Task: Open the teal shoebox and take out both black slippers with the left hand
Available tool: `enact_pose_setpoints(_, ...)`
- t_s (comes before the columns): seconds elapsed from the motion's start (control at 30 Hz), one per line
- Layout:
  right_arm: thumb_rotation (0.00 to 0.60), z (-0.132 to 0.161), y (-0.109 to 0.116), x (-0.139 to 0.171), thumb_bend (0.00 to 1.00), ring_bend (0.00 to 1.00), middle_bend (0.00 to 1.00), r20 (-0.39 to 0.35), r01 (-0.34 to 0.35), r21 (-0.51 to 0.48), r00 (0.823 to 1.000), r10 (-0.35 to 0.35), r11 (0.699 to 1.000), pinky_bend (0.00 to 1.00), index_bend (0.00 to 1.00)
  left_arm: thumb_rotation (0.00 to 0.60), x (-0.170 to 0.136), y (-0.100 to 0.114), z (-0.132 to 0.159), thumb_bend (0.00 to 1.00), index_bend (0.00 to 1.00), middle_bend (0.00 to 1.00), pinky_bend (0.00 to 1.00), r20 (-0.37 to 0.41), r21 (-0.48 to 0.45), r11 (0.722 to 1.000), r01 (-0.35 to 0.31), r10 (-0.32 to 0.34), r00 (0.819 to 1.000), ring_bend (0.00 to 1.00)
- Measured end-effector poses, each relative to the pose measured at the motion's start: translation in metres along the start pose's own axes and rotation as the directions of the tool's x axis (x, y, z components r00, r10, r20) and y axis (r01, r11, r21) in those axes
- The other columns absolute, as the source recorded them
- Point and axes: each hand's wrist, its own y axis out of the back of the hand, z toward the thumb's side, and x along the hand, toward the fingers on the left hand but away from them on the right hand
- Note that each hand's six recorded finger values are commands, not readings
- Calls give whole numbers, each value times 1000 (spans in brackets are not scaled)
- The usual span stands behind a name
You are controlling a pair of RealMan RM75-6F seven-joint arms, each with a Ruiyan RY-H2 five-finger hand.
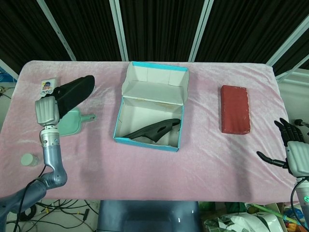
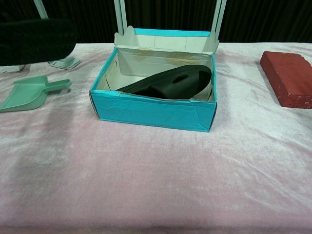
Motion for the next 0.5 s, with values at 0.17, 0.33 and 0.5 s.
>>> enact_pose_setpoints(0.17, 181, -2, 2, 3, 0, 0, 0, 9, 6, 1, 1000, -6, 1000, 52, 0, 600, -4, -14, 7, 0, 0, 166, 2, 9, 30, 998, 50, -50, 999, 81)
enact_pose_setpoints(0.33, 182, -4, 3, 5, 0, 0, 0, 18, 9, 1, 1000, -9, 1000, 53, 0, 600, -10, -10, 29, 0, 0, 174, 21, 66, 24, 998, 50, -51, 996, 81)
enact_pose_setpoints(0.5, 181, -3, 3, 4, 0, 0, 0, 13, 8, -1, 1000, -8, 1000, 53, 0, 600, -25, 4, 60, 0, 12, 190, 74, 137, -84, 994, 75, -63, 989, 84)
